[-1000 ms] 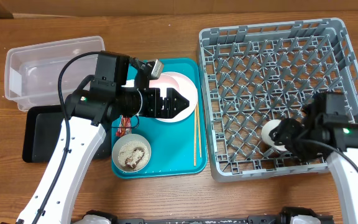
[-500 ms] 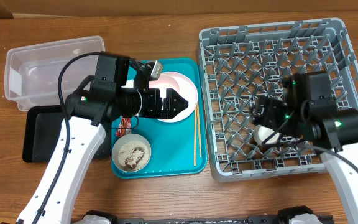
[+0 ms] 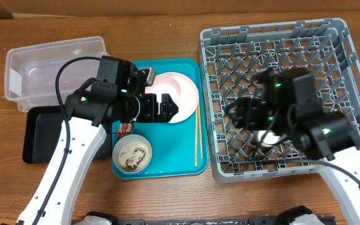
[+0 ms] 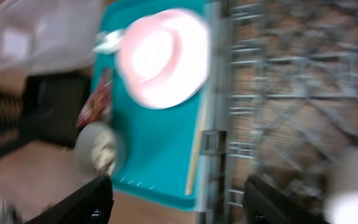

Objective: Sort waste into correct bins and load items into the dishwasher
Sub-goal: 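Grasp the pink bowl on the plate with the right gripper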

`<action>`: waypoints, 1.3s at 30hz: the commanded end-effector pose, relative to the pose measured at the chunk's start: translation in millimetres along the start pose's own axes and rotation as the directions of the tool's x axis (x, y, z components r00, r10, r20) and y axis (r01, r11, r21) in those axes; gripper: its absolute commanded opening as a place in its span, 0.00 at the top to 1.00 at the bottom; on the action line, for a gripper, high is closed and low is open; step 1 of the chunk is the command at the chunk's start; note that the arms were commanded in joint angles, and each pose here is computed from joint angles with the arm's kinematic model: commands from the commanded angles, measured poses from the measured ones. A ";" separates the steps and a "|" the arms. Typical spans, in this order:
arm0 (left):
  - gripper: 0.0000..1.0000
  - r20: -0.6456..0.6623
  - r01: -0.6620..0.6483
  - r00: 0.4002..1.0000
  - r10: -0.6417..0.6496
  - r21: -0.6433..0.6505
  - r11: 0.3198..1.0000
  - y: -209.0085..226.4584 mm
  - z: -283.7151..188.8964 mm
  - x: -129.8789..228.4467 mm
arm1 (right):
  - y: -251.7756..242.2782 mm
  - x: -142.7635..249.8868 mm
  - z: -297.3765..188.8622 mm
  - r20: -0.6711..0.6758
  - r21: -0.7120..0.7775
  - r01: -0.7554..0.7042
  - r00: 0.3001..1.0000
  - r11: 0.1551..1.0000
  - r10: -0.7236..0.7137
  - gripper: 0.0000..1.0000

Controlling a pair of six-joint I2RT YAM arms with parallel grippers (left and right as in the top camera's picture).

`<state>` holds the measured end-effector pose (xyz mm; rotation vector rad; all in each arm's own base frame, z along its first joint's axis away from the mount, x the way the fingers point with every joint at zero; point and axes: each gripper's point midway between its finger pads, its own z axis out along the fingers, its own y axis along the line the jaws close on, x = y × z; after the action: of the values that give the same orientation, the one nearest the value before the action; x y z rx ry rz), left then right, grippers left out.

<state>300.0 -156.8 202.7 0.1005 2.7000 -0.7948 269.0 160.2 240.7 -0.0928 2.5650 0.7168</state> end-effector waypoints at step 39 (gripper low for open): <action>0.00 0.082 0.228 0.974 -0.213 -0.329 0.916 20.5 -122.7 36.9 | 29.4 -28.1 235.0 -0.002 0.033 0.097 0.995 0.995 -0.097 0.36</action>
<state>241.6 -59.1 259.1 -0.3279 2.8380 -0.2107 378.4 294.9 82.6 -0.2398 2.5856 0.6225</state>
